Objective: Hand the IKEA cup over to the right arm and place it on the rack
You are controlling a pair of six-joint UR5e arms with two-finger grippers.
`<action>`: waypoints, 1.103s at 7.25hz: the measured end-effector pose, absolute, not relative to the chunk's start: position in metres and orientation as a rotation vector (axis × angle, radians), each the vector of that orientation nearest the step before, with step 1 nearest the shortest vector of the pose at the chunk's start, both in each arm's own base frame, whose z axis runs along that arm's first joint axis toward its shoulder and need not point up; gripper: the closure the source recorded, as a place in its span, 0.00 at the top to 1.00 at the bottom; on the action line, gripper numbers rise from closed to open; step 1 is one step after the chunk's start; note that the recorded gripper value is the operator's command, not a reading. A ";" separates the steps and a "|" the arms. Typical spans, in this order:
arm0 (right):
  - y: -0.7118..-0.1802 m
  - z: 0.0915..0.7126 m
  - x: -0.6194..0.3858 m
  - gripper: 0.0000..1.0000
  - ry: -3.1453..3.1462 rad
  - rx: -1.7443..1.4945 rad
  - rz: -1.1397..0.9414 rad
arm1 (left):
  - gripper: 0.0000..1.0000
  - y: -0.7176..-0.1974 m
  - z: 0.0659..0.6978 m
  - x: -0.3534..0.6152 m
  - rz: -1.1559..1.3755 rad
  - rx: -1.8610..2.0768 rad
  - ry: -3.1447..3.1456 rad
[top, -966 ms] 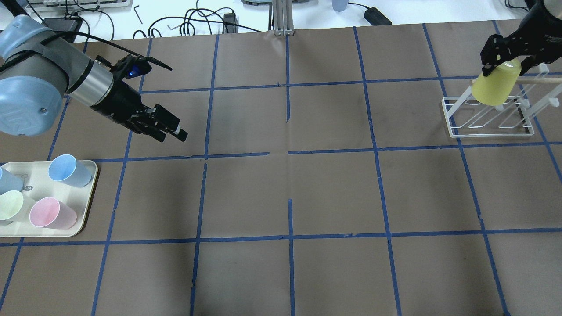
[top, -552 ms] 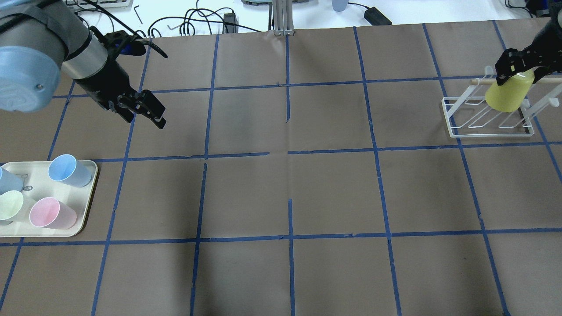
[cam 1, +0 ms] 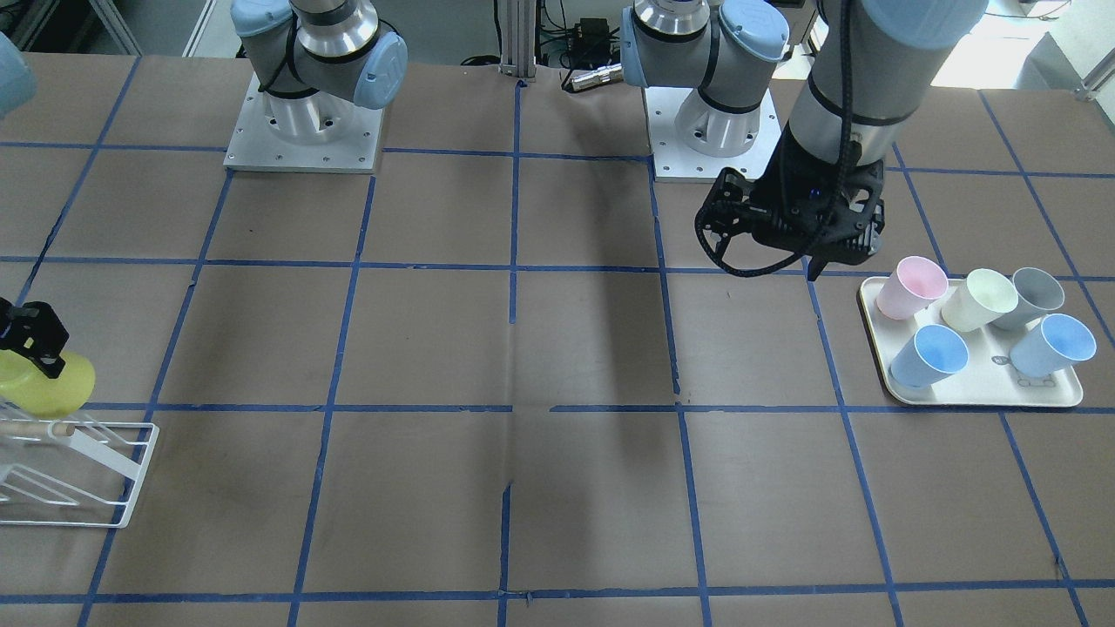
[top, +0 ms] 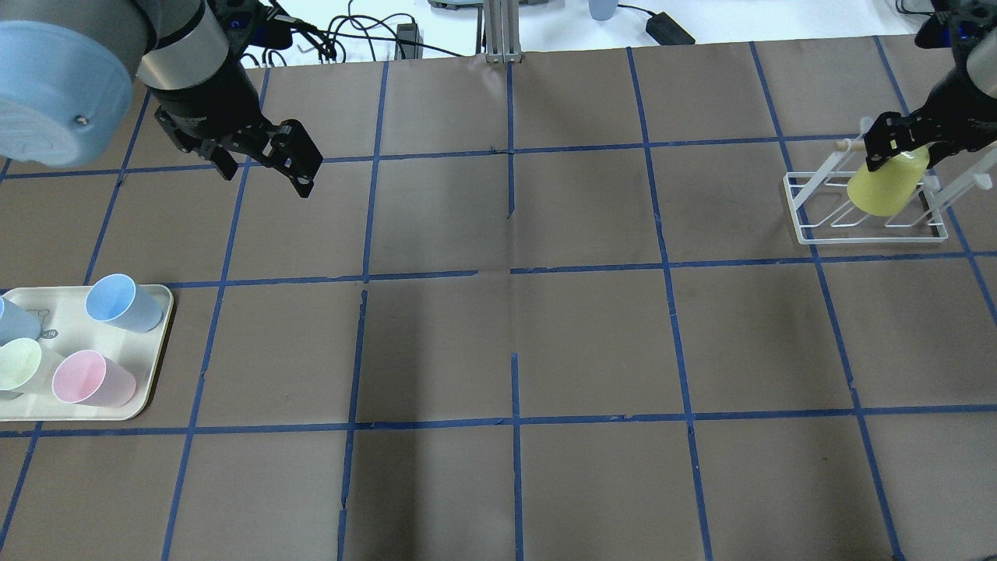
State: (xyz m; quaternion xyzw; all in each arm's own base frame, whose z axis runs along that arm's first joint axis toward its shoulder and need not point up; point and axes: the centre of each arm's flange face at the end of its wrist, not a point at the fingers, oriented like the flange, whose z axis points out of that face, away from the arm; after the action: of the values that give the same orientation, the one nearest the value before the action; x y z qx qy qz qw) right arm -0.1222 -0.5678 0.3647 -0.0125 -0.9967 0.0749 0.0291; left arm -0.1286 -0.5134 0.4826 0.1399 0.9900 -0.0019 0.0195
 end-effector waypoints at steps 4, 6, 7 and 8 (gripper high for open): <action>-0.580 0.339 -0.126 1.00 -3.094 -0.035 0.239 | 1.00 -0.484 0.510 -0.129 -0.055 0.266 3.159; -0.582 0.337 -0.127 1.00 -3.097 -0.027 0.234 | 1.00 -0.483 0.511 -0.128 -0.059 0.233 3.177; -0.582 0.340 -0.127 1.00 -3.094 -0.017 0.235 | 1.00 -0.483 0.511 -0.127 -0.061 0.229 3.178; -0.581 0.350 -0.126 1.00 -3.087 -0.012 0.249 | 1.00 -0.483 0.512 -0.127 -0.064 0.227 3.178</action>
State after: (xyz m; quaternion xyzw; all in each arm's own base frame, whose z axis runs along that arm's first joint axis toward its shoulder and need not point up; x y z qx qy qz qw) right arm -0.1264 -0.5807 0.3498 -0.0040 -0.9965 0.0803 0.0223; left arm -0.1272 -0.4831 0.5124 0.0713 0.9970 -0.0201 -0.0224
